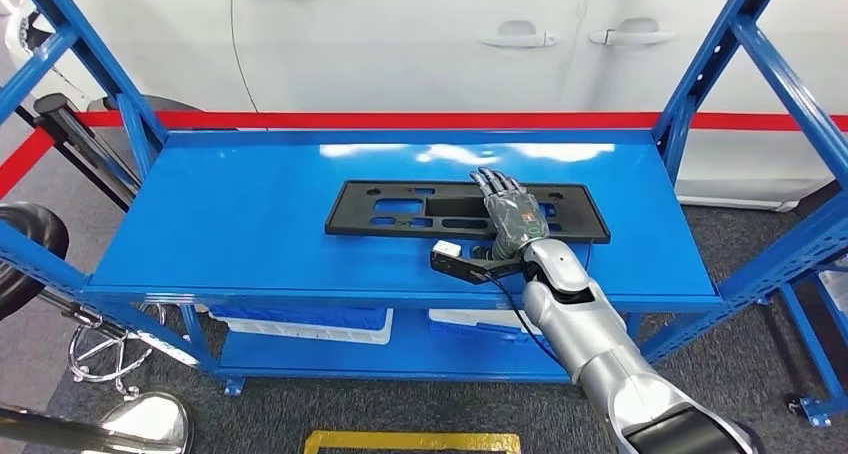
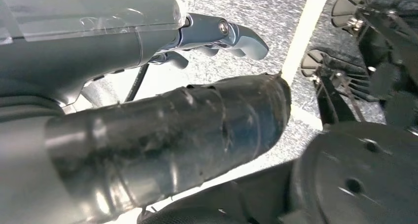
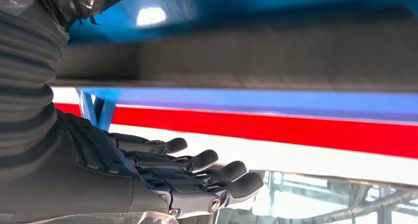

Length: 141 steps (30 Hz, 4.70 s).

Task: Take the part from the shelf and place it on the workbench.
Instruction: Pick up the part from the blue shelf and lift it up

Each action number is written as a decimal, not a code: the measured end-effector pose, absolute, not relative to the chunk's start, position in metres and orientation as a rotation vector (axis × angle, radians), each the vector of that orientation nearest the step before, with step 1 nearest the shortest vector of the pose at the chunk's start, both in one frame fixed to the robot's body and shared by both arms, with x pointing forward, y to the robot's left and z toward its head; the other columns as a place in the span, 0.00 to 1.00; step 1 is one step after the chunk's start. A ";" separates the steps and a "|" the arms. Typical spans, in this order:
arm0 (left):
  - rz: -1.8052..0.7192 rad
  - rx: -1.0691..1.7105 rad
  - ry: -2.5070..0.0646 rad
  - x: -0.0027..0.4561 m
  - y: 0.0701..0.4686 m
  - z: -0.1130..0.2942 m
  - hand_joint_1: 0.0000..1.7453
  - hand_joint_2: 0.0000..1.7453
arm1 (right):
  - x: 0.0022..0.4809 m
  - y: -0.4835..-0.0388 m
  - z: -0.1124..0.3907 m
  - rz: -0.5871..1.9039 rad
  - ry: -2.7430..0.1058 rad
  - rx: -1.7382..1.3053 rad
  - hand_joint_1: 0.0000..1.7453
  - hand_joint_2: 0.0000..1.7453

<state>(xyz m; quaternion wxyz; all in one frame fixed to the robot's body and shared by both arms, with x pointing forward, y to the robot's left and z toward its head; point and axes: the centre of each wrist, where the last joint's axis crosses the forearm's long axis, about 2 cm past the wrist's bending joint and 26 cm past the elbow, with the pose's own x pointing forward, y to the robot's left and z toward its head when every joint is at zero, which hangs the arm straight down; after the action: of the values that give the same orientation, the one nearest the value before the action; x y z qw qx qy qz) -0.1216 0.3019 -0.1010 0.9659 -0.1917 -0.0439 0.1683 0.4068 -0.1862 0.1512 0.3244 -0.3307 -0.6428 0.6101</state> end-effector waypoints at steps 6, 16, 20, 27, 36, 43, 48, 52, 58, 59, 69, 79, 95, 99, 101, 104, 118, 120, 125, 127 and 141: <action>0.340 -0.385 -0.087 -0.123 0.303 -0.101 0.00 0.00 | 0.407 -0.185 0.152 1.603 -1.689 -0.865 0.00 1.00; 0.340 -0.390 -0.088 -0.122 0.302 -0.101 0.00 0.00 | 0.405 -0.187 0.144 1.633 -1.664 -0.833 0.79 1.00; 0.343 -0.390 -0.090 -0.122 0.303 -0.101 0.00 0.00 | 0.404 -0.185 0.143 1.638 -1.662 -0.820 0.80 1.00; 0.345 -0.390 -0.090 -0.122 0.304 -0.101 0.00 0.00 | 0.404 -0.185 0.143 1.641 -1.654 -0.810 0.80 1.00; 0.345 -0.389 -0.090 -0.122 0.304 -0.101 0.00 0.00 | 0.408 -0.185 0.148 1.643 -1.656 -0.819 0.89 1.00; 0.351 -0.387 -0.092 -0.123 0.304 -0.101 0.00 0.00 | 0.409 -0.186 0.148 1.645 -1.653 -0.822 0.96 1.00; 0.354 -0.387 -0.094 -0.123 0.306 -0.101 0.00 0.50 | 0.409 -0.188 0.148 1.644 -1.652 -0.824 1.00 1.00; 0.354 -0.389 -0.096 -0.123 0.308 -0.100 0.00 1.00 | 0.409 -0.188 0.148 1.645 -1.653 -0.822 1.00 1.00; 0.346 -0.392 -0.097 -0.123 0.312 -0.100 0.00 1.00 | 0.409 -0.190 0.148 1.648 -1.661 -0.810 1.00 1.00; 0.344 -0.392 -0.097 -0.123 0.314 -0.100 0.00 1.00 | 0.409 -0.190 0.148 1.647 -1.665 -0.810 1.00 1.00; 0.318 -0.389 -0.091 -0.125 0.322 -0.099 0.00 1.00 | 0.411 -0.194 0.172 1.590 -1.830 -0.849 1.00 1.00; 0.301 -0.388 -0.087 -0.126 0.324 -0.099 0.00 1.00 | 0.401 -0.191 0.215 1.539 -2.074 -0.962 1.00 1.00; 0.267 -0.381 -0.099 -0.125 0.339 -0.098 0.00 1.00 | 0.372 -0.196 0.255 1.554 -2.280 -0.973 1.00 1.00; 0.263 -0.382 -0.092 -0.128 0.340 -0.097 0.00 1.00 | 0.369 -0.195 0.257 1.547 -2.303 -0.949 1.00 1.00; 0.262 -0.382 -0.093 -0.127 0.340 -0.097 0.00 1.00 | 0.367 -0.194 0.259 1.545 -2.315 -0.934 1.00 1.00; 0.260 -0.382 -0.094 -0.127 0.341 -0.097 0.00 1.00 | 0.365 -0.192 0.259 1.555 -2.330 -0.898 1.00 1.00; 0.251 -0.371 -0.097 -0.126 0.349 -0.097 0.00 1.00 | 0.358 -0.190 0.262 1.591 -2.377 -0.783 1.00 1.00; 0.249 -0.374 -0.097 -0.125 0.348 -0.097 0.00 1.00 | 0.355 -0.188 0.261 1.612 -2.393 -0.727 1.00 1.00; 0.246 -0.378 -0.097 -0.125 0.347 -0.097 0.00 1.00 | 0.344 -0.179 0.266 1.641 -2.448 -0.660 1.00 1.00; 0.246 -0.379 -0.096 -0.125 0.347 -0.097 0.00 1.00 | 0.341 -0.177 0.267 1.642 -2.457 -0.641 1.00 1.00; 0.234 -0.382 -0.103 -0.122 0.352 -0.097 0.00 1.00 | 0.341 -0.174 0.277 1.628 -2.476 -0.615 1.00 1.00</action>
<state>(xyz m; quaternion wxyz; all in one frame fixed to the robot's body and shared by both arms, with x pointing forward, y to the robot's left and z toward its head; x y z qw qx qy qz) -0.1216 0.3516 -0.0971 0.9737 -0.1895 -0.0511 0.1159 0.3415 -0.1737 0.2770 0.0576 -0.2029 -0.8167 0.5371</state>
